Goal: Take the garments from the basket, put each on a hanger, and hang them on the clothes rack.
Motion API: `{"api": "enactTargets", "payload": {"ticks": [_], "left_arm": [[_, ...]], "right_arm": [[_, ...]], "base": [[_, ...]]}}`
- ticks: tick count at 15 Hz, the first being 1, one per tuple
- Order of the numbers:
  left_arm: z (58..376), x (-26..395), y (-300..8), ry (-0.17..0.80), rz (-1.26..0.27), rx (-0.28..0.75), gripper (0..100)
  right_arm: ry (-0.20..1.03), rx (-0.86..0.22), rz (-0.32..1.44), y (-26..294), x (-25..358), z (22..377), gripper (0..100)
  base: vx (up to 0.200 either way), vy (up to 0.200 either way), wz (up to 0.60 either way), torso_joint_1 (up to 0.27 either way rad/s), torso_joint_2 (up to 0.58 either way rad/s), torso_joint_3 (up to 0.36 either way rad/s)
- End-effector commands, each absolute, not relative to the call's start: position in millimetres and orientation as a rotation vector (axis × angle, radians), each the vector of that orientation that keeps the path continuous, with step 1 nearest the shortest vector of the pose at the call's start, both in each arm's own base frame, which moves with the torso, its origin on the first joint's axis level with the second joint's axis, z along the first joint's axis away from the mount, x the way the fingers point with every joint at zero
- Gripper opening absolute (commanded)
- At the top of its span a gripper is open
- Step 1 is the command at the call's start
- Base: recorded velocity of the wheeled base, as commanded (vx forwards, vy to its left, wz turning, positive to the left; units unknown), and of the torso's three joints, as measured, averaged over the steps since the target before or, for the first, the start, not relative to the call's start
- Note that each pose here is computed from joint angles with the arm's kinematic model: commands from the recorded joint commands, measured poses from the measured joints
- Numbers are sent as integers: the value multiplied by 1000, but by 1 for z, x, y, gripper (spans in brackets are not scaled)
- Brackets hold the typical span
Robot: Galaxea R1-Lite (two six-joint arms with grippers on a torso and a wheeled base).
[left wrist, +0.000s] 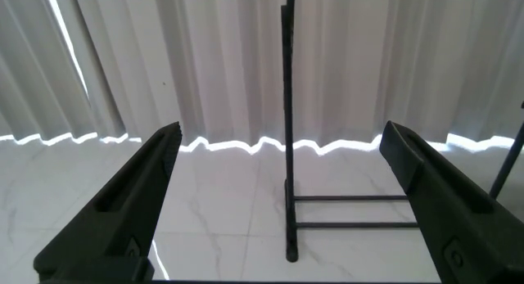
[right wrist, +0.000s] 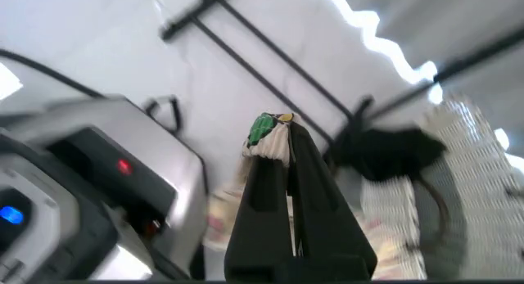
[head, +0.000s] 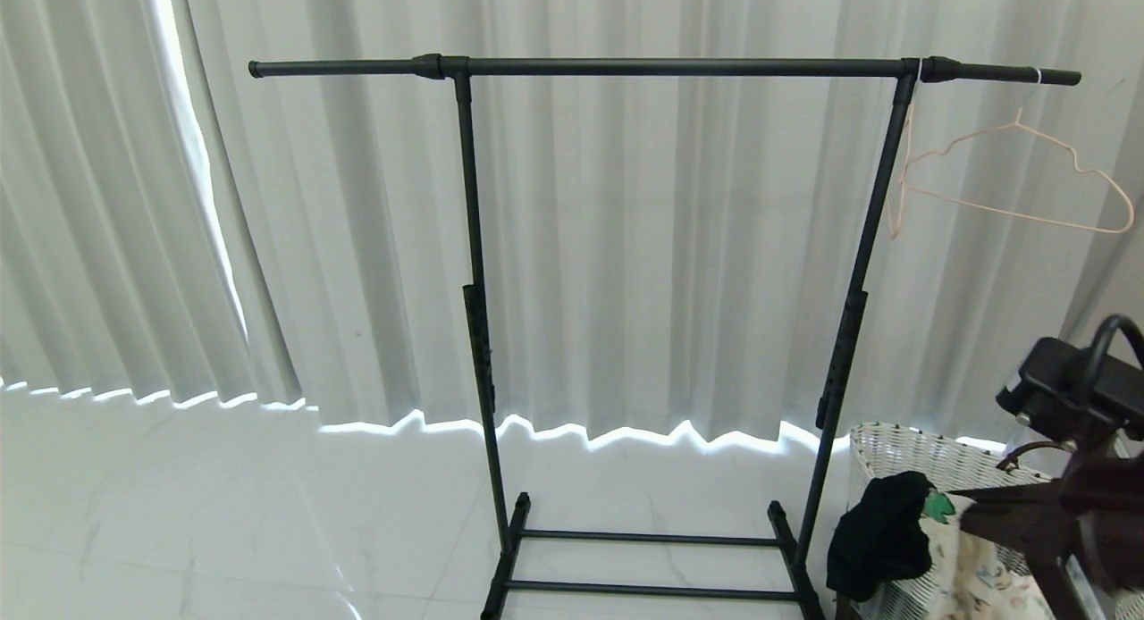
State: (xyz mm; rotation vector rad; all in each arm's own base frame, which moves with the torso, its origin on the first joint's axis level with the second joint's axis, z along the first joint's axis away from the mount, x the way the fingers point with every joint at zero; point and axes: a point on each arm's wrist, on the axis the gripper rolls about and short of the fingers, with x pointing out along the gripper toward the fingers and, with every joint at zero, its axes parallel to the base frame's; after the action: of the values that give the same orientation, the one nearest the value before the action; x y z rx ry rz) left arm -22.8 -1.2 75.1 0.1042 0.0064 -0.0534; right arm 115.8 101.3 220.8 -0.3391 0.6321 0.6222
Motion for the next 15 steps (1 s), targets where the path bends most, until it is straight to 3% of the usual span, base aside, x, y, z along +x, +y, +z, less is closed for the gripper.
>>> {"api": "enactTargets", "payload": {"ticks": [1, 3, 5, 7, 8, 10, 13, 15], "left_arm": [[75, -23, -1, 6, -53, 104, 100], [85, -24, -2, -33, -77, 105, 100], [182, -17, -2, -88, -253, -54, 100], [237, 15, -7, -40, -353, -59, 100], [250, 38, -11, 19, -398, -64, 100], [259, 73, -16, 108, -429, -47, 100], [258, 137, -56, 267, -679, 45, 100], [250, 168, -82, 358, -723, 59, 100]], "right_arm": [[619, -337, 686, 133, 130, 227, 0], [596, -330, 698, 143, 137, 234, 0], [588, -335, 723, 160, 145, 238, 0], [565, -337, 751, 180, 153, 234, 0], [542, -335, 768, 192, 157, 234, 0], [521, -328, 777, 210, 167, 238, 0], [450, -308, 742, 250, 196, 255, 0], [409, -285, 743, 270, 211, 264, 0]], "base": [[0, 0, 0, 0, 0, 0], [0, 0, 0, 0, 0, 0], [0, 0, 0, 0, 0, 0], [0, 0, 0, 0, 0, 0], [0, 0, 0, 0, 0, 0], [0, 0, 0, 0, 0, 0], [0, 0, 0, 0, 0, 0], [0, 0, 0, 0, 0, 0]]}}
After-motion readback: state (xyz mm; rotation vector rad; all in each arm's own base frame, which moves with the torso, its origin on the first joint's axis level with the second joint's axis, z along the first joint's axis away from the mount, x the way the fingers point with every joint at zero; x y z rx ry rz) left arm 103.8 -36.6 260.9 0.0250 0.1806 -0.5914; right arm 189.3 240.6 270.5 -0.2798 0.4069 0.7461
